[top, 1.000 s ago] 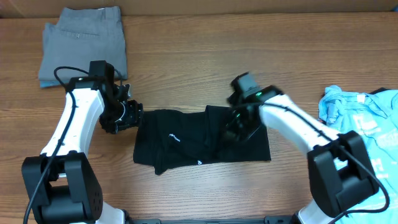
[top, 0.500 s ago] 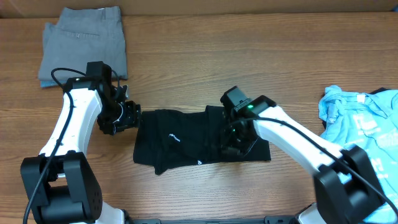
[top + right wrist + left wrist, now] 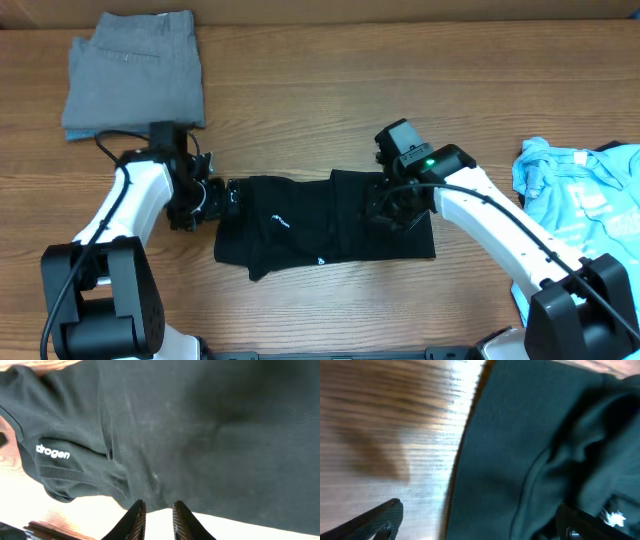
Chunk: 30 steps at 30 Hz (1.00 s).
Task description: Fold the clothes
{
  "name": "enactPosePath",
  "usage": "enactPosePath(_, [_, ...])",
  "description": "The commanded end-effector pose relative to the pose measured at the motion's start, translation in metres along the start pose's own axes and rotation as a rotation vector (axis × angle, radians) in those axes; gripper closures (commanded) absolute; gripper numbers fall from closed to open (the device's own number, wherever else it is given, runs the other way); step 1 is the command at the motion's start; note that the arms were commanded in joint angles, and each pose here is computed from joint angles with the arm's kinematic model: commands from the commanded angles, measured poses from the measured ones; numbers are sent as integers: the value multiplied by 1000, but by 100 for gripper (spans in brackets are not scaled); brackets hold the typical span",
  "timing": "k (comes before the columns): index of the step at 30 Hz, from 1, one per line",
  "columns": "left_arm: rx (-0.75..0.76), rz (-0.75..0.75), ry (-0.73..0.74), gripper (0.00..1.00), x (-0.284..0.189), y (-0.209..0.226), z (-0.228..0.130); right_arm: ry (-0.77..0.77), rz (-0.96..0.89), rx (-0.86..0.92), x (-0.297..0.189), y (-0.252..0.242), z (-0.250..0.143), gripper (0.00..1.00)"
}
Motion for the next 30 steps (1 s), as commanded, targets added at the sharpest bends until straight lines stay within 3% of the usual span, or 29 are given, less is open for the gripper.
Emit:
enactPosePath(1, [5, -44, 1, 0, 14, 3, -10, -24, 35, 5, -9, 1, 6, 79])
enactPosePath(4, [104, -167, 2, 0, 30, -8, -20, -33, 39, 2, -9, 2, 7, 79])
enactPosePath(19, [222, -222, 40, 1, 52, -18, -44, -37, 40, -18, -9, 2, 8, 79])
enactPosePath(30, [103, -230, 23, 0, 40, 26, -38, -31, 37, -16, -9, 1, 7, 79])
Point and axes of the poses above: each gripper's point midway between its finger pads, its own x axis out along the fingers, its own y axis along the line the jaws close on, z = x × y, the point moved 9 cm from there along -x, back along the fingers, and after that the axes turned 6 degrees about -x, right-handed, at the moved point
